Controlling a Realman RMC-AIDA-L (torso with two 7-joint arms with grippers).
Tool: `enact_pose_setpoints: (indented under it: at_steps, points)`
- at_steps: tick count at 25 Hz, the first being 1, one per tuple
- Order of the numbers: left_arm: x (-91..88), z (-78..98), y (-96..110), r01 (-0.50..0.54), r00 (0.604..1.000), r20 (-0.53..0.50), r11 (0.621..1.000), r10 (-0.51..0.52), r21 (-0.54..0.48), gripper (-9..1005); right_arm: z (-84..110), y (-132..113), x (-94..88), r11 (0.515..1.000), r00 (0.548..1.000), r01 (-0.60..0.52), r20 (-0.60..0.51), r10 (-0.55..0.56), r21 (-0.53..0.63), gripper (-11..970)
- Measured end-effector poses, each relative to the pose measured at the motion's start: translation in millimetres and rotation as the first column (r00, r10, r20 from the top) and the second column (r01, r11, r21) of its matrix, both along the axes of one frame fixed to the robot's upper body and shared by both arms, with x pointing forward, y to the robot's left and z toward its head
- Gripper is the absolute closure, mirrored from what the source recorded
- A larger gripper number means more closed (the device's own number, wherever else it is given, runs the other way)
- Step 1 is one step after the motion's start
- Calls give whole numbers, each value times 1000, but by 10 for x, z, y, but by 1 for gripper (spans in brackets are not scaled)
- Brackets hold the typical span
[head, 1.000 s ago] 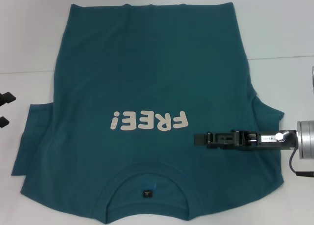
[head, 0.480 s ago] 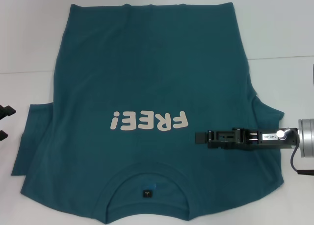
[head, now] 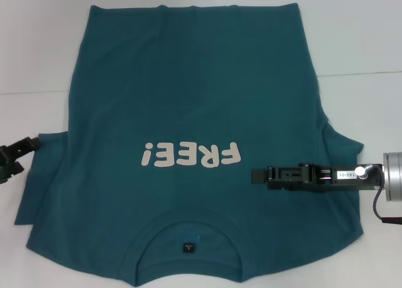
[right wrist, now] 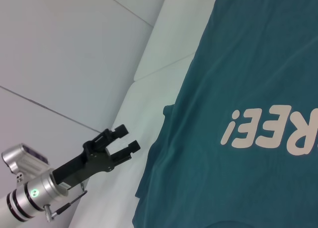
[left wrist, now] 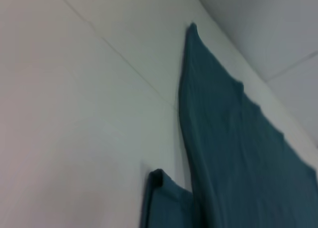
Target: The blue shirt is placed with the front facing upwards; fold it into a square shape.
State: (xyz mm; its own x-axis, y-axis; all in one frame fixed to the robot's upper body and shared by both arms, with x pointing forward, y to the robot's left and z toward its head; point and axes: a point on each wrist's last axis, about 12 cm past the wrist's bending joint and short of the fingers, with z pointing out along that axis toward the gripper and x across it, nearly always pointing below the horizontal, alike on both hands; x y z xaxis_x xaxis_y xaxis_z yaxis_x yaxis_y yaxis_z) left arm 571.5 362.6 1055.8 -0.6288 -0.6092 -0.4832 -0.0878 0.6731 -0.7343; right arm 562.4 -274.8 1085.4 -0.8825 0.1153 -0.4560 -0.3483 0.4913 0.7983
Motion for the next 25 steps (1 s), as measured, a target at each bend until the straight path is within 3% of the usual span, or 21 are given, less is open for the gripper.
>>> enact_pose_setpoints:
  at_steps: [9,15,25]
  points:
    - [62,0,-34,31,999,6,995,-32,98,122,-5,2,-3,1000,1000,0,-3,0,2,49]
    - [94,13,-73,94,993,52,976,-106,196,122,-9,-11,-9,1000,1000,5,-3,-5,2,49]
    - [113,0,-69,97,991,60,964,-116,248,122,-20,-19,-19,1000,1000,9,-5,-8,2,50]
